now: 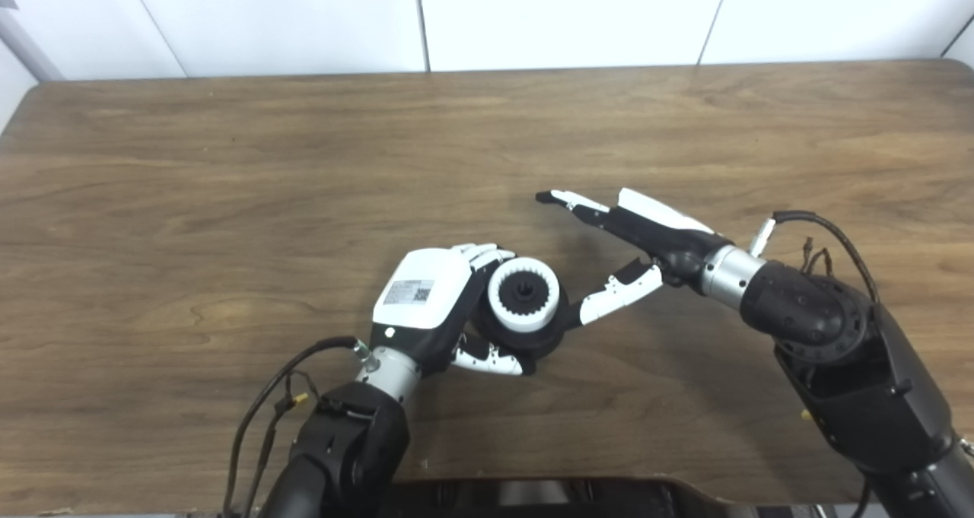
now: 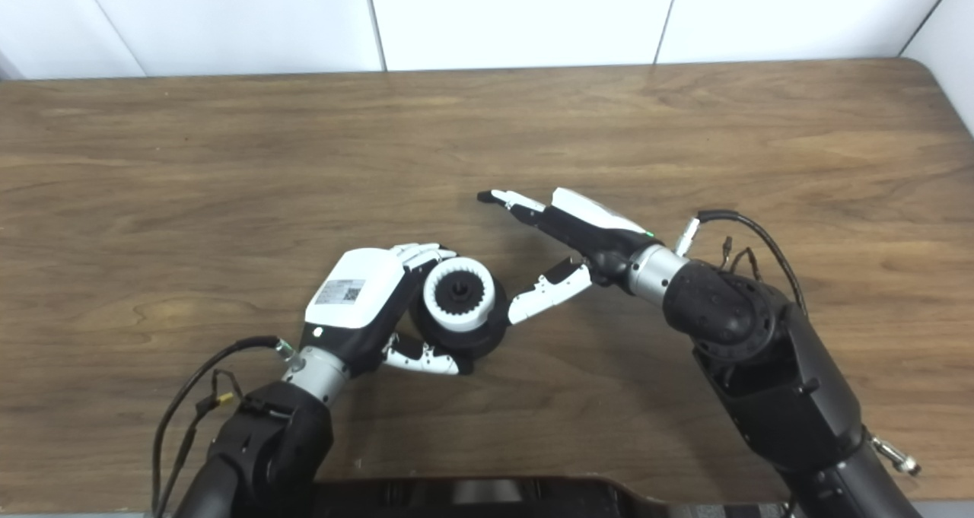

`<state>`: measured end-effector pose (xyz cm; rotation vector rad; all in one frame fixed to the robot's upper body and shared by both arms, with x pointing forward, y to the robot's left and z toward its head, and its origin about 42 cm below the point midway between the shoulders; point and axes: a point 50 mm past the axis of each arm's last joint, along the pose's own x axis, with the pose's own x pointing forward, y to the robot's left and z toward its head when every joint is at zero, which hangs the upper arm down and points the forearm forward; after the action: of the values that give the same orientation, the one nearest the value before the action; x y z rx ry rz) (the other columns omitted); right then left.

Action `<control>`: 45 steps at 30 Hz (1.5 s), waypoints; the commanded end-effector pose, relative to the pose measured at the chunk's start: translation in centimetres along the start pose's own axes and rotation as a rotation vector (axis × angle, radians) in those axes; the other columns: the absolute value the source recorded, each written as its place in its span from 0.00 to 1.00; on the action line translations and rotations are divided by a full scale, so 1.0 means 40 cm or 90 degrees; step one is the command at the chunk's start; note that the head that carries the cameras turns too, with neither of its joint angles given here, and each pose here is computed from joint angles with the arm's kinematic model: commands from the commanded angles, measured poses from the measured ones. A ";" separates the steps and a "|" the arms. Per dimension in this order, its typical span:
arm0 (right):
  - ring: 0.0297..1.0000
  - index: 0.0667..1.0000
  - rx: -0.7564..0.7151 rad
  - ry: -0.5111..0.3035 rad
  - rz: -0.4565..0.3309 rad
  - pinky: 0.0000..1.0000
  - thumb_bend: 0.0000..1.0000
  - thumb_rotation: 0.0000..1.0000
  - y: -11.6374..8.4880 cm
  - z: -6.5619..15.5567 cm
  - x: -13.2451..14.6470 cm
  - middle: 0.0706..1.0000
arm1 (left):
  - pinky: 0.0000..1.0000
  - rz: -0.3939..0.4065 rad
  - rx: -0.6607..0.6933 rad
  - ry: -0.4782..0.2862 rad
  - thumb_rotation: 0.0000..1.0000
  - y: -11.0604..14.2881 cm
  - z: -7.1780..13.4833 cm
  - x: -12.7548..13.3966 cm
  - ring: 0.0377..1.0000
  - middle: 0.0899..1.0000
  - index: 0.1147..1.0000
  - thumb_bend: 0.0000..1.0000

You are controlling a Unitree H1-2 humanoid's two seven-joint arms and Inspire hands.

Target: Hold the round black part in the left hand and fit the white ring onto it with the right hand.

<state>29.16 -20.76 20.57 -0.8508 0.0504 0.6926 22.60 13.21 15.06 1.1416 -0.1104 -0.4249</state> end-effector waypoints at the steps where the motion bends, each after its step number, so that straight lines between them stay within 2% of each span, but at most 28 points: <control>1: 1.00 0.96 -0.033 -0.019 -0.027 1.00 1.00 0.52 -0.037 0.022 -0.005 1.00 | 0.74 -0.039 -0.019 0.039 0.33 -0.017 -0.015 -0.007 0.80 0.82 0.80 0.99; 4: 1.00 0.95 -0.031 -0.017 -0.026 1.00 1.00 0.52 -0.034 0.020 -0.007 1.00 | 0.71 -0.038 -0.027 0.047 0.33 -0.014 -0.014 -0.003 0.76 0.79 0.80 1.00; 9: 1.00 0.95 -0.030 -0.014 -0.024 1.00 1.00 0.50 -0.033 0.017 -0.009 1.00 | 0.75 -0.050 -0.036 0.058 0.33 -0.010 -0.012 0.001 0.77 0.78 0.81 1.00; 17: 1.00 0.95 -0.031 -0.014 -0.027 1.00 1.00 0.52 -0.033 0.012 -0.011 0.99 | 0.85 -0.067 -0.036 0.057 0.37 -0.002 -0.010 0.000 0.87 0.85 0.82 1.00; 21: 1.00 0.97 -0.023 -0.016 -0.028 1.00 1.00 0.51 -0.039 0.012 -0.016 1.00 | 0.89 -0.090 -0.049 0.048 0.40 0.025 -0.010 -0.001 0.89 0.88 0.87 1.00; 22: 1.00 0.97 -0.023 -0.016 -0.028 1.00 1.00 0.51 -0.041 0.011 -0.017 1.00 | 0.95 -0.105 -0.049 0.045 0.40 0.036 -0.010 0.000 0.92 0.91 0.90 1.00; 24: 1.00 0.98 -0.022 -0.016 -0.028 1.00 1.00 0.51 -0.043 0.010 -0.017 1.00 | 0.99 -0.133 -0.045 0.042 0.42 0.052 -0.010 0.000 0.98 0.97 0.97 1.00; 27: 1.00 0.98 -0.027 -0.015 -0.032 1.00 1.00 0.50 -0.047 0.011 -0.017 1.00 | 1.00 -0.168 -0.053 0.033 0.42 0.083 -0.019 0.003 1.00 1.00 1.00 1.00; 29: 1.00 0.97 -0.029 -0.017 -0.036 0.99 1.00 0.51 -0.048 0.010 -0.016 1.00 | 1.00 -0.173 -0.051 0.033 0.43 0.100 -0.029 0.004 1.00 1.00 1.00 1.00; 37: 1.00 0.97 -0.017 -0.018 -0.047 0.97 1.00 0.52 -0.055 0.004 -0.029 1.00 | 1.00 -0.124 -0.048 0.049 0.45 0.169 -0.068 0.000 1.00 1.00 1.00 1.00; 42: 1.00 0.98 -0.002 -0.014 -0.058 0.97 1.00 0.53 -0.058 -0.007 -0.044 1.00 | 1.00 -0.093 -0.064 0.051 0.52 0.206 -0.093 -0.008 1.00 1.00 1.00 1.00; 45: 1.00 0.98 0.041 -0.008 -0.090 0.97 1.00 0.57 -0.053 -0.019 -0.065 1.00 | 1.00 -0.062 -0.100 0.048 0.59 0.230 -0.104 -0.013 1.00 1.00 1.00 1.00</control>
<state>28.49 -23.51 20.55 -0.7887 0.0777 0.6185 25.36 20.14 19.31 1.0258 0.1512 -0.5247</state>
